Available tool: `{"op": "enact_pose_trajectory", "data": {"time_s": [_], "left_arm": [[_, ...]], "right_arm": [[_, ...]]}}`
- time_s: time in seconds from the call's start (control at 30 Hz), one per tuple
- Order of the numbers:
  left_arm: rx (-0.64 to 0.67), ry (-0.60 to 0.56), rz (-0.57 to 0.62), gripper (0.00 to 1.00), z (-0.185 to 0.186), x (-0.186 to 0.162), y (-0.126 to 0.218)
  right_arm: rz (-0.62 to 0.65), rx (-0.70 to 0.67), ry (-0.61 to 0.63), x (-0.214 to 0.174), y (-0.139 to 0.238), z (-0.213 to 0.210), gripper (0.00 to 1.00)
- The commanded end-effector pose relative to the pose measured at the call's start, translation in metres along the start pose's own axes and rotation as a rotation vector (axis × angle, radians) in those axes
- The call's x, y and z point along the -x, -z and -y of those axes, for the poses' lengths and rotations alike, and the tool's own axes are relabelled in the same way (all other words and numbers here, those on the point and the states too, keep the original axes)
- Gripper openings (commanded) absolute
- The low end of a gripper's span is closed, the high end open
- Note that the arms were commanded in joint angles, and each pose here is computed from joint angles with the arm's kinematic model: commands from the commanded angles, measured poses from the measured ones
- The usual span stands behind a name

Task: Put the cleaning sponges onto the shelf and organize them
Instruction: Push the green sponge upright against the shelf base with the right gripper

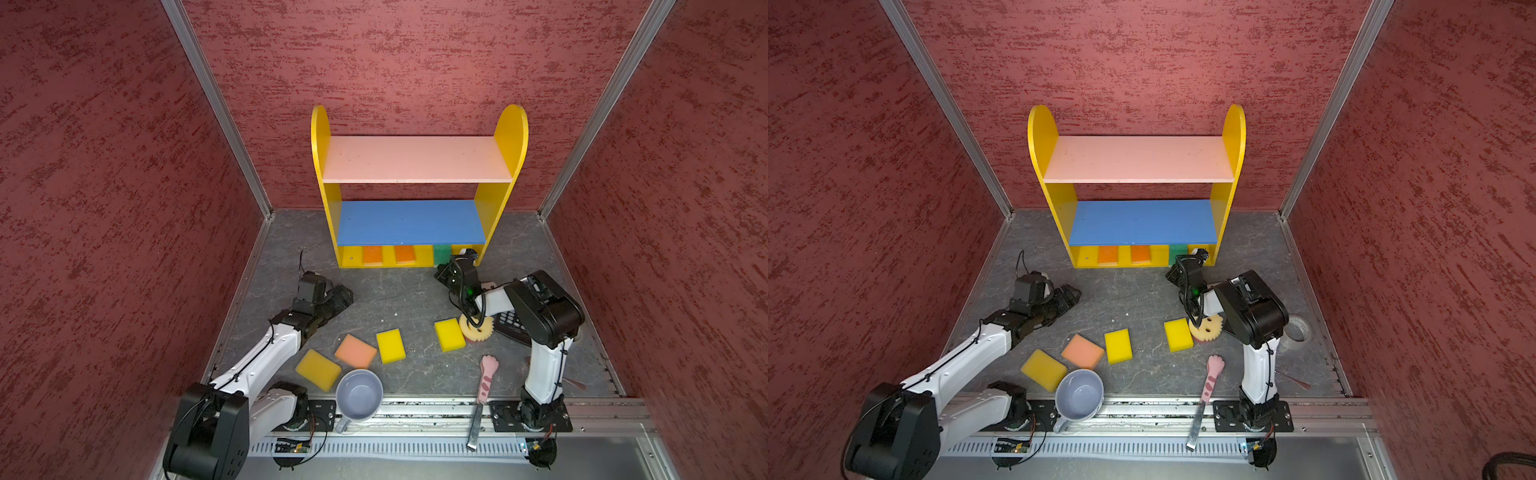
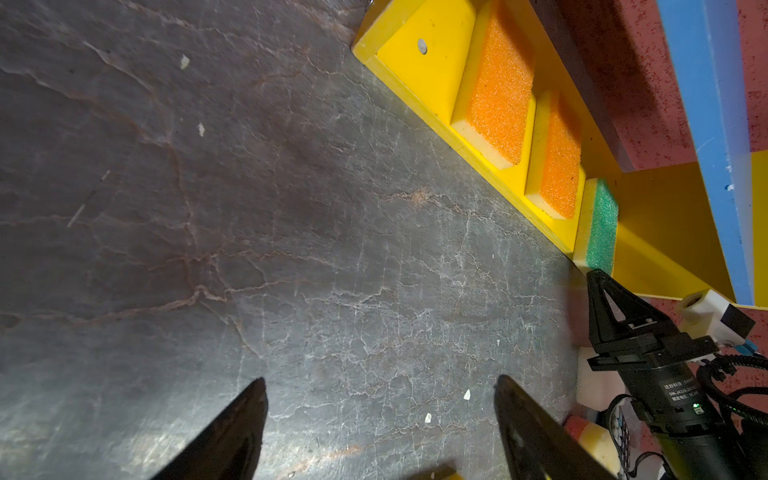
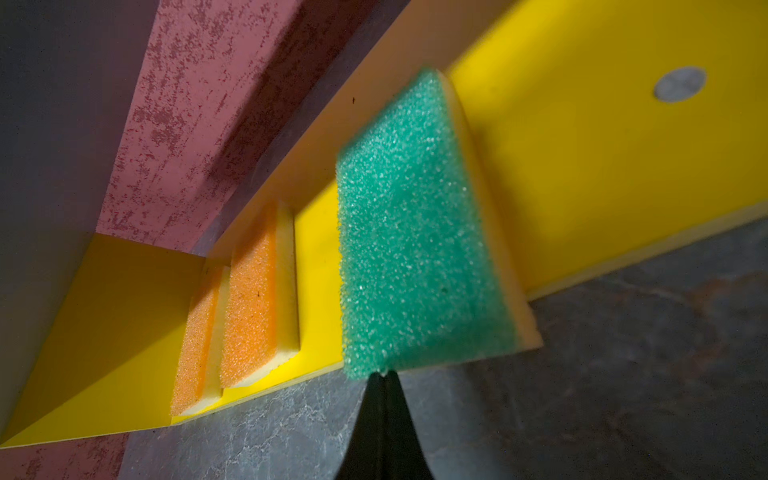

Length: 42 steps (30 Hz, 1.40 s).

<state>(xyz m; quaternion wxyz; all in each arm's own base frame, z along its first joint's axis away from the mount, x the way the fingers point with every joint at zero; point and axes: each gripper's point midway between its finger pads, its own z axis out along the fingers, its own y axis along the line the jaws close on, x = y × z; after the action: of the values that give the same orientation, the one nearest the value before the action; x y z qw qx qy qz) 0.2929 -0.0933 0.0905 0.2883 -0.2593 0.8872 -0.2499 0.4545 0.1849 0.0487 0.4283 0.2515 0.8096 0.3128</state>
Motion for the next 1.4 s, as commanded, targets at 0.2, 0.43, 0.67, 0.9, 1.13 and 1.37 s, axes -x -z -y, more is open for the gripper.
{"op": "enact_pose_trajectory", "data": {"time_s": [0.2, 0.43, 0.67, 0.9, 1.13, 1.37], "left_arm": [[-0.007, 0.008, -0.009, 0.85, -0.001, -0.003, -0.005], [-0.004, 0.006, -0.014, 0.85, -0.003, -0.004, -0.007], [0.009, 0.01, -0.024, 0.85, -0.007, -0.006, -0.012], [0.006, 0.017, -0.026, 0.85, -0.006, -0.007, -0.014], [0.01, 0.013, -0.023, 0.85, -0.005, -0.006, -0.012], [0.015, 0.009, -0.028, 0.85, -0.003, -0.007, -0.014]], "right_arm": [[0.027, -0.012, -0.102, 0.001, 0.014, 0.021, 0.0], [0.037, -0.028, -0.177, 0.002, 0.01, 0.043, 0.0], [0.023, -0.025, -0.244, 0.0, -0.003, 0.062, 0.0], [-0.005, -0.02, -0.256, -0.007, -0.01, 0.066, 0.0], [-0.001, -0.019, -0.25, -0.003, -0.015, 0.063, 0.0], [0.01, -0.03, -0.249, 0.002, -0.016, 0.066, 0.0]]}}
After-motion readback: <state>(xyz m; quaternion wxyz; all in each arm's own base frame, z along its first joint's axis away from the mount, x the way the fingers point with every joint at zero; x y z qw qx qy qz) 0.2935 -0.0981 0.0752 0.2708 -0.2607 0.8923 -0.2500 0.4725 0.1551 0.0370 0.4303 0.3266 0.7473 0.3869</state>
